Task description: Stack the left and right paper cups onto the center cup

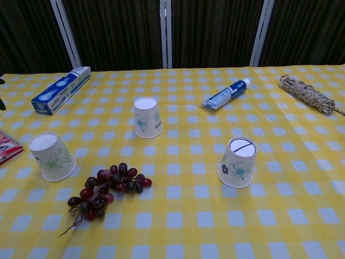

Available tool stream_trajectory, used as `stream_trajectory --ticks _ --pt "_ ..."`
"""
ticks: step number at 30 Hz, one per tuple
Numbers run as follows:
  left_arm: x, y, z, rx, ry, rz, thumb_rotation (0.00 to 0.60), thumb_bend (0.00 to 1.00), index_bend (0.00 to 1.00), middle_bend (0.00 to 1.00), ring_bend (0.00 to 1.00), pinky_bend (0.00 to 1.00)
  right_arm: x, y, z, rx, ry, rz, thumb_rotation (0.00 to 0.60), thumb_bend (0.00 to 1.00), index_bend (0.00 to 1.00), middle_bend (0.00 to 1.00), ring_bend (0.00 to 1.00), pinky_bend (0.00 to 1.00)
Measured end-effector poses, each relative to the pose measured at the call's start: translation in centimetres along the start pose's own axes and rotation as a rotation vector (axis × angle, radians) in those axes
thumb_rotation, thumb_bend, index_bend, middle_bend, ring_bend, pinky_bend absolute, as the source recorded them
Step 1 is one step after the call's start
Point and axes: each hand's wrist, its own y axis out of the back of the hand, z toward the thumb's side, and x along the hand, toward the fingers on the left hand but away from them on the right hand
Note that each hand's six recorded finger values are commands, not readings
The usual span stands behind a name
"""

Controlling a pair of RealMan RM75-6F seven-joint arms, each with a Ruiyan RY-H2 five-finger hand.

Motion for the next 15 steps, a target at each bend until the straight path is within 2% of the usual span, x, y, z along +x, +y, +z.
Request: stream_trajectory --ticks 3,9,15 --pt "1.6 -0.4 1.2 0.017 -0.027 -0.043 0.600 0.12 0.26 0.00 0.00 0.12 0.0 0.2 -0.2 -0.011 -0.005 -0.003 0.600 0.07 0.06 0.00 0.00 0.00" --pt "3.8 -0.5 4.0 0.037 -0.068 -0.078 0.600 0.12 0.24 0.00 0.00 0.12 -0.1 0.7 -0.4 -0.026 -0.010 -0.013 0.600 0.07 0.07 0.00 0.00 0.00" --pt "4.6 -0.9 5.2 0.054 -0.074 -0.114 0.600 0.12 0.31 0.00 0.00 0.12 0.0 1.2 -0.7 -0.042 -0.016 -0.026 0.600 0.07 0.07 0.00 0.00 0.00"
